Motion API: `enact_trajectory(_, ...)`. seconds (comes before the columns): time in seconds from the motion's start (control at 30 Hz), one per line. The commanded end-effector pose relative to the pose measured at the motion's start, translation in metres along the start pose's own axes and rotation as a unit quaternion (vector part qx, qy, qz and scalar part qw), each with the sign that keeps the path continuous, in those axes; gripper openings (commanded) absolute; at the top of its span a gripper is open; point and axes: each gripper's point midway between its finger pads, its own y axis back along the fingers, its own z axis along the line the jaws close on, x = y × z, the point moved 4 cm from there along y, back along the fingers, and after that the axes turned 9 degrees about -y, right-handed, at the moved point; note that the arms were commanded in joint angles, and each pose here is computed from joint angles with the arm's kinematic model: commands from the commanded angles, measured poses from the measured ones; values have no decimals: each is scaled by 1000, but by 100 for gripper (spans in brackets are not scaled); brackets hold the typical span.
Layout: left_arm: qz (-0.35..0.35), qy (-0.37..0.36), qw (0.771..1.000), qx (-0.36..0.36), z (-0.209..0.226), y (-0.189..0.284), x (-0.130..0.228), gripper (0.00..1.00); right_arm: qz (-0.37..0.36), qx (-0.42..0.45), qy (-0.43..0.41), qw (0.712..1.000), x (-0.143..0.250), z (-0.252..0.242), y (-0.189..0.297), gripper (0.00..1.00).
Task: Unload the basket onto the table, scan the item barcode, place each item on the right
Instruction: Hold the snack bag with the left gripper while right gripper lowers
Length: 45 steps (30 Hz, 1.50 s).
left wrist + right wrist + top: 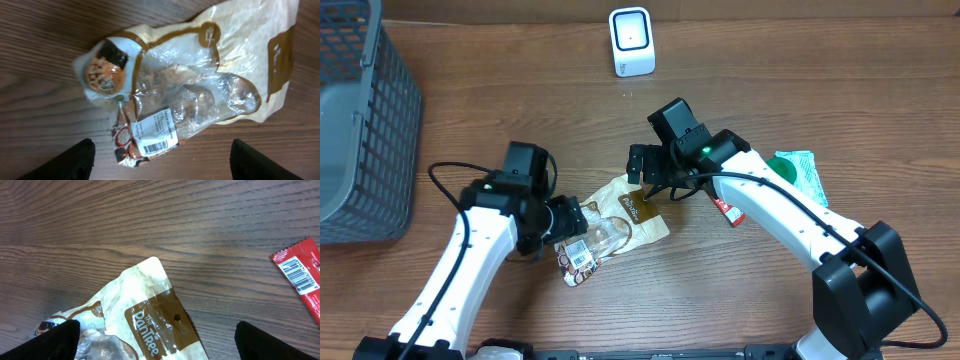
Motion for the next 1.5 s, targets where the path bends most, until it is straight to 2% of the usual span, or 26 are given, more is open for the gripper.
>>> enact_trajectory(0.0, 9, 1, 1000, 5, -3, -11, 9, 78, -3, 5, -3, 1000, -1, -3, -3, 100)
enact_trajectory(0.87, 11, -3, 1000, -5, 6, -31, 19, 77, -4, 3, -3, 1000, -2, -2, -3, 100)
enact_trajectory(1.1, 2, -2, 999, -44, 16, -30, 18, 69, -4, 3, -3, 1000, -2, -2, -3, 100)
enact_trajectory(1.2, -2, 9, 998, -64, 22, -31, 18, 68, -4, 3, -3, 1000, -2, -2, -3, 100)
enact_trajectory(1.47, -20, 21, 998, -56, 24, -42, 17, 69, -4, 3, -3, 1000, -2, -2, -3, 100)
